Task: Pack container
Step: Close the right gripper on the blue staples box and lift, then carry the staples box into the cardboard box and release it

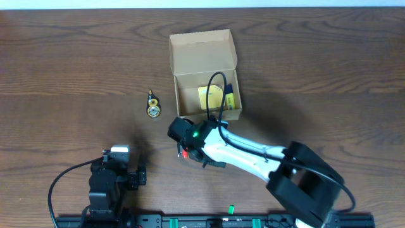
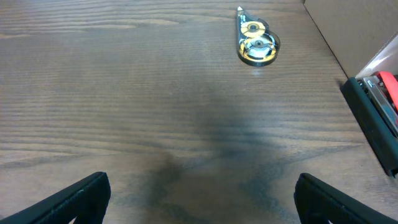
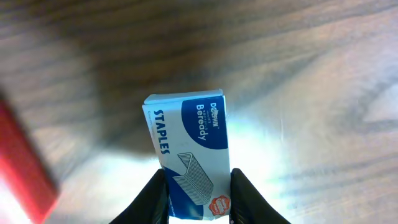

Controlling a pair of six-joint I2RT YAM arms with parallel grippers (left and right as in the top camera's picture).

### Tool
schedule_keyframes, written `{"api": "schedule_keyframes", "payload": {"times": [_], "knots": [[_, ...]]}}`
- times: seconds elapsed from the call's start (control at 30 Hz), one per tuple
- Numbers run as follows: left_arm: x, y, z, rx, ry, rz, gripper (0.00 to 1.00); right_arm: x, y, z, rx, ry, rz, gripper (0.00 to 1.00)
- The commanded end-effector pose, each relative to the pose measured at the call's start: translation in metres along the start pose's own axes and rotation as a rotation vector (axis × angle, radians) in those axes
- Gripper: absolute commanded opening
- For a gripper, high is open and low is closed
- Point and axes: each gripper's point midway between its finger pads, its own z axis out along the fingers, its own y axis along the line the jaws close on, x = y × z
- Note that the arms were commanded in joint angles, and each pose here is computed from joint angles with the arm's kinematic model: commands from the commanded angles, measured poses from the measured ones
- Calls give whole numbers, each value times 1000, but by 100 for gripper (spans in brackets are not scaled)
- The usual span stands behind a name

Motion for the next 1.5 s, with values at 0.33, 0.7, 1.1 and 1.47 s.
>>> {"api": "schedule_keyframes", "payload": {"times": [0.33,0.7,1.1,1.47], "knots": [[4,3,2,-21,9,16,95,-17,3,-81,-196,-142,-21,12],[4,3,2,-21,9,16,95,-70,13,-121,-289,-386,-62,16],[4,3,2,-21,9,16,95,-163,2,-115,-304,-503,20,16],[4,3,2,-21,9,16,95,-183,14,-62,-240,-470,-33,18]]}}
